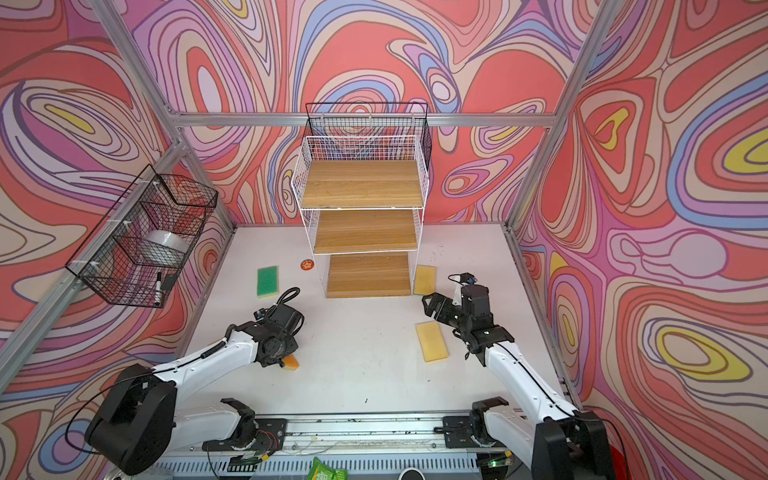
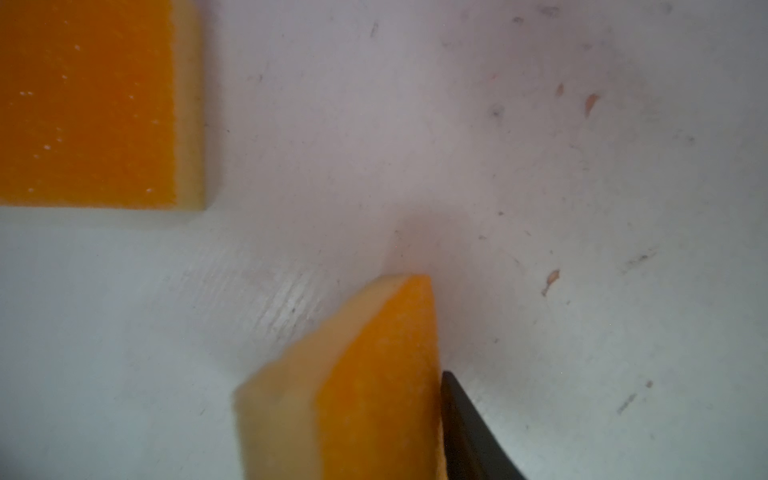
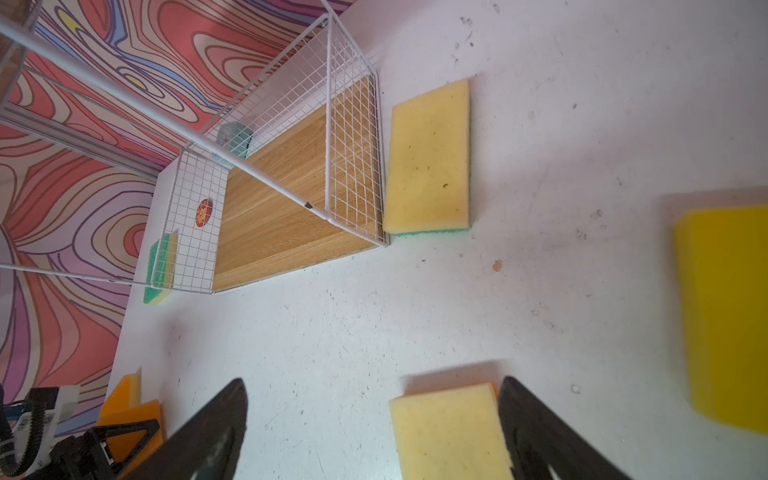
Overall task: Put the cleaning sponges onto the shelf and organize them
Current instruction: 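Lower left gripper and grasp the long orange sponge, then lift orange sponge toward the shelf while right gripper reaches toward it, then grasp the orange sponge with right gripper while left gripper releases it, then carry orange sponge onto bottom shelf tier while left arm draws back, then release sponge on bottom tier while left gripper moves to second orange sponge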
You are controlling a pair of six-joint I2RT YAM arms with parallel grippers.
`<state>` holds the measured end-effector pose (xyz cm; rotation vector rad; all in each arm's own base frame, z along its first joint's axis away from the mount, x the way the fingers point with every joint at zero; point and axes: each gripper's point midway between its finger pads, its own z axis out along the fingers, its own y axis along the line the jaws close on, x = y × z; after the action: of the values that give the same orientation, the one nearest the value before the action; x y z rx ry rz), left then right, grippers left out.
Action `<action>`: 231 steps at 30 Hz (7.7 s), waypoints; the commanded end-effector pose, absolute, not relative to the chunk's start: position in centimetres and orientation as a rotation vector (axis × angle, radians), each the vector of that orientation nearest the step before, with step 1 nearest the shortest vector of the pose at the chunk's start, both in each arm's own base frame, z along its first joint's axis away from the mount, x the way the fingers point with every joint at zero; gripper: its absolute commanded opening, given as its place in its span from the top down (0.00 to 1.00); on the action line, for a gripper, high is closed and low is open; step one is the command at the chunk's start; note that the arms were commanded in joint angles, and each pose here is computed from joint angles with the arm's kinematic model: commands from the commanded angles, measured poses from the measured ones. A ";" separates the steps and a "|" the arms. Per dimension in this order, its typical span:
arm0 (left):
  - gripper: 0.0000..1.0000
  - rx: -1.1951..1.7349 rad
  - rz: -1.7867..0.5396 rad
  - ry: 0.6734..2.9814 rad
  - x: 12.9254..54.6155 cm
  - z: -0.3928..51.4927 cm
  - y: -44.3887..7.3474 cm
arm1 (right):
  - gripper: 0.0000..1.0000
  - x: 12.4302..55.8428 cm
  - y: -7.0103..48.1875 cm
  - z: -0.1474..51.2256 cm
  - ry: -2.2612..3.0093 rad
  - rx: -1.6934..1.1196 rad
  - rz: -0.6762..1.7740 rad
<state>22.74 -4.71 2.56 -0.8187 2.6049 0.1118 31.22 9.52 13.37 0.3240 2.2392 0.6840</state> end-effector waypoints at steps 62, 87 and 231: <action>0.83 -0.184 -1.687 1.761 32.5 20.4 -26.6 | 0.54 27.6 27.7 15.9 2.181 -0.071 1.585; 0.83 -0.197 -1.669 1.831 33.0 18.1 -27.2 | 0.62 27.7 29.1 13.8 2.217 -0.079 1.608; 0.03 -0.523 -0.267 2.209 24.0 10.5 -6.5 | 0.39 40.0 37.2 7.1 2.351 0.271 1.332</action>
<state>24.48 -7.10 10.34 -0.4913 2.1586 -0.3162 40.79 37.48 6.02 0.3019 2.3571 1.3366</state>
